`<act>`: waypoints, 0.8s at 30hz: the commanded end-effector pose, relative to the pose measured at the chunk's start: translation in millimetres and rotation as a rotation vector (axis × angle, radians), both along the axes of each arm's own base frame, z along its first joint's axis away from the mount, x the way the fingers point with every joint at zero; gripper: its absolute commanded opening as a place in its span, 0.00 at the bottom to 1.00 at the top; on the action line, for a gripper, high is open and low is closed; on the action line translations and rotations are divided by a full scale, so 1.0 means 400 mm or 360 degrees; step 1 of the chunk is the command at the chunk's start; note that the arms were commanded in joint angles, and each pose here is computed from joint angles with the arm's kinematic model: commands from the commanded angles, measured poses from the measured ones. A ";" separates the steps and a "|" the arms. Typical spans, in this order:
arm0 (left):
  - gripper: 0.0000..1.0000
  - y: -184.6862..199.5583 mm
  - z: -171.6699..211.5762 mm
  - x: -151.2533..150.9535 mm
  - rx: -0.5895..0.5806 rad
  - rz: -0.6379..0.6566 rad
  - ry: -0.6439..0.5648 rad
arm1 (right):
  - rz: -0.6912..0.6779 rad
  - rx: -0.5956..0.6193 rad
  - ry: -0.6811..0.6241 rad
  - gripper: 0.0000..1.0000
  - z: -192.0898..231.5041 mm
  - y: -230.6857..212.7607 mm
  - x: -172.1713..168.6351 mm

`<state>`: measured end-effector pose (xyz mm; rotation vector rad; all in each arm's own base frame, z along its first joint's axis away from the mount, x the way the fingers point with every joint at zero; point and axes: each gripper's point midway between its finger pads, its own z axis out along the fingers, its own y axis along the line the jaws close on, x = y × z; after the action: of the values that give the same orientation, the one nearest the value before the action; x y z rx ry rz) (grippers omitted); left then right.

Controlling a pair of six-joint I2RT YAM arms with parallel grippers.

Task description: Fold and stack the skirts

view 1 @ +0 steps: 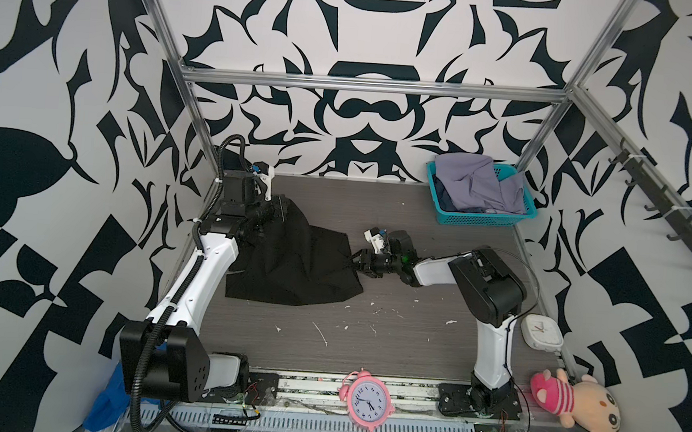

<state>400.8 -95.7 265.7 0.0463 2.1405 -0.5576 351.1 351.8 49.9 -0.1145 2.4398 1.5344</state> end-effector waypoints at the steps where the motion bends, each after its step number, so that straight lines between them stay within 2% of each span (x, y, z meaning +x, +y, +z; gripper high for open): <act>1: 0.00 0.008 0.021 0.012 0.0017 0.0018 -0.0038 | 0.0078 0.0162 -0.0097 0.55 0.094 0.068 0.010; 3: 0.00 0.009 0.019 0.015 0.0022 0.0022 -0.0038 | 0.0103 0.0165 -0.0082 0.52 0.086 0.083 0.005; 8: 0.00 0.013 0.016 0.025 0.0030 0.0040 -0.0039 | 0.0108 0.0197 -0.0088 0.22 0.100 0.096 0.014; 12: 0.00 0.017 0.032 0.023 0.0022 0.0058 -0.0058 | 0.0106 0.0183 -0.0155 0.00 0.163 0.085 0.032; 19: 0.00 0.055 0.113 -0.009 0.0060 0.0182 -0.0229 | 0.0038 0.0172 -0.0401 0.00 0.353 -0.005 0.054; 24: 0.00 0.086 0.166 -0.036 0.0069 0.0287 -0.0359 | -0.0013 0.0052 -0.0744 0.00 0.506 -0.087 0.024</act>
<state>390.8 -72.6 310.1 -0.0153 2.0025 -0.4230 366.2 330.2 204.8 -0.2775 2.1634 1.4909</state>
